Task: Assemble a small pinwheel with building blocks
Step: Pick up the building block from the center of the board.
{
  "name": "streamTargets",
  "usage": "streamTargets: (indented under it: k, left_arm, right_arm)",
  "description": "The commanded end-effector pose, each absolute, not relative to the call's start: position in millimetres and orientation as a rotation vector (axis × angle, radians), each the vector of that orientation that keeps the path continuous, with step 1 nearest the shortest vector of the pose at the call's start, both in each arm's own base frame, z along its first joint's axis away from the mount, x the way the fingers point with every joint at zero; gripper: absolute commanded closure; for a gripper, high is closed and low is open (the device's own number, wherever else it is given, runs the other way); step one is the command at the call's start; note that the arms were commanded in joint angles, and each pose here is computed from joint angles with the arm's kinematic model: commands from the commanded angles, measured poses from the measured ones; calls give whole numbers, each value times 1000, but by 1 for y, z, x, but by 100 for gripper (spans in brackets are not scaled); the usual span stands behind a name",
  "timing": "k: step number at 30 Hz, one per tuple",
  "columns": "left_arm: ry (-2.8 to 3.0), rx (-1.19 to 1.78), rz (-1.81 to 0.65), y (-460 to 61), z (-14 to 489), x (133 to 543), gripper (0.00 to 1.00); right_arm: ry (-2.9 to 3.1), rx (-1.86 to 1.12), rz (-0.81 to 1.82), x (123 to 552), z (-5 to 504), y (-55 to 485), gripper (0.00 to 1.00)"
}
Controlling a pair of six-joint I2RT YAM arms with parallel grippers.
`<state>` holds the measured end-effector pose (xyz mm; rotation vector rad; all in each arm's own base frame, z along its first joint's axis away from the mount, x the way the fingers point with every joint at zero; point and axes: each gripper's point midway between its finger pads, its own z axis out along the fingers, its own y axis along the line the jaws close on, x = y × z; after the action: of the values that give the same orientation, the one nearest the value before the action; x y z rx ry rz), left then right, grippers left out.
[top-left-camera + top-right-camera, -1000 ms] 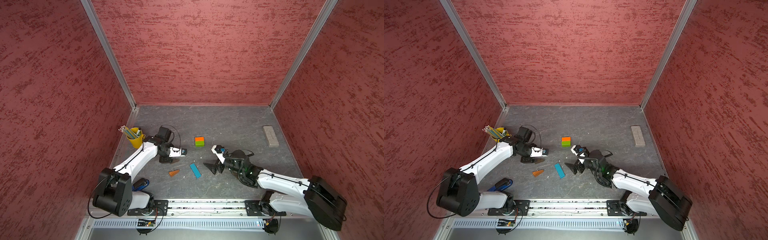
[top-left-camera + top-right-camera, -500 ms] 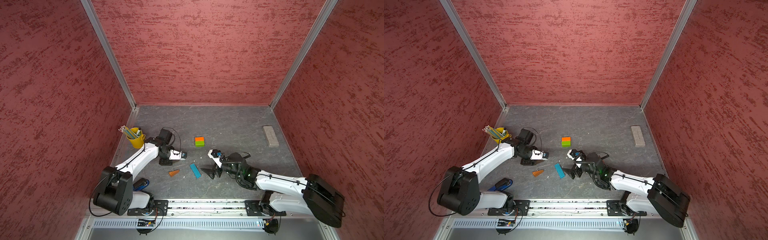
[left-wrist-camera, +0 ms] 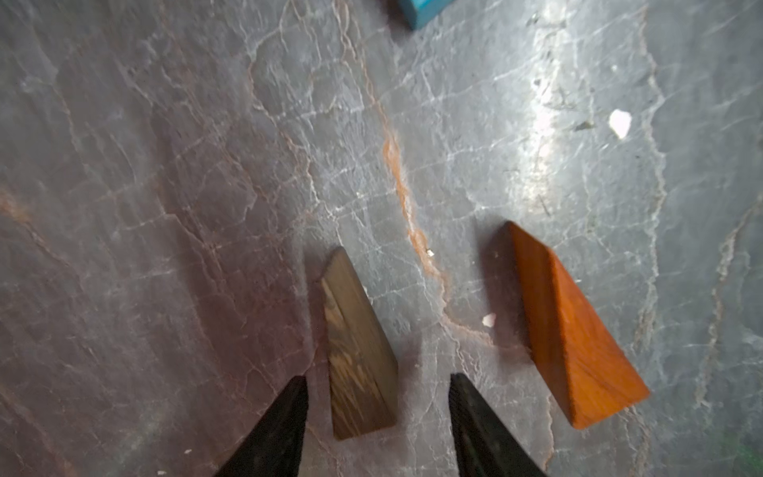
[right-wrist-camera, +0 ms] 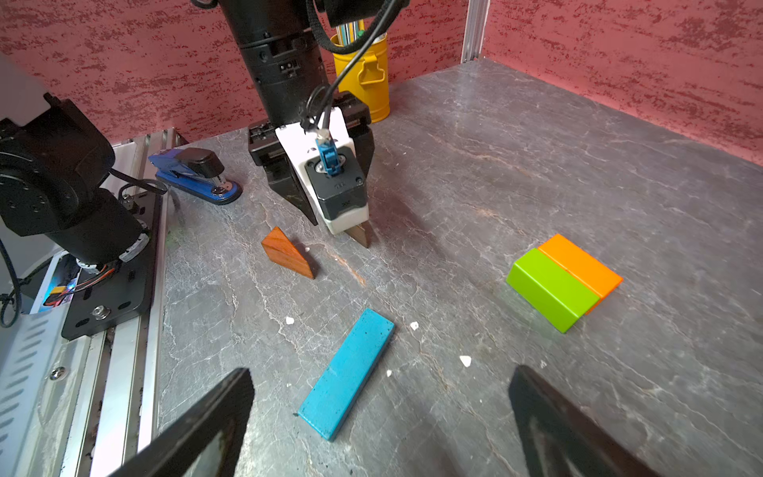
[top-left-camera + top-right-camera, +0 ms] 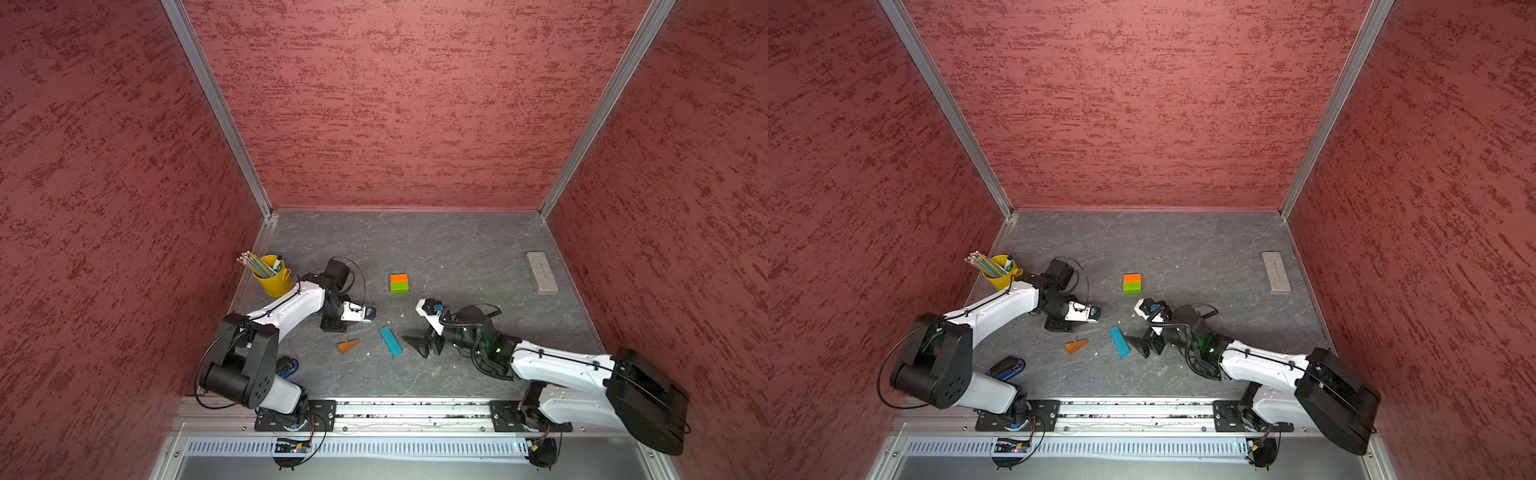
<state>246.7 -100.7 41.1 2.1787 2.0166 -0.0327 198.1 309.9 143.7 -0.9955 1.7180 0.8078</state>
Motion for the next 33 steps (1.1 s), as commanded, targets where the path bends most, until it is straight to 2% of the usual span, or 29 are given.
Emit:
streamTargets:
  k: [1,10,33]
  left_arm:
    - [2000,2177,-5,-102,42,257,43]
    - [2028,2185,-12,-100,36,260,45]
    - [2075,2169,-34,-100,31,262,59]
  right_arm:
    - [1706,-986,802,197,146,309,1]
    - [1712,-989,798,197,144,309,1]
    - [1723,-987,791,197,140,307,1]
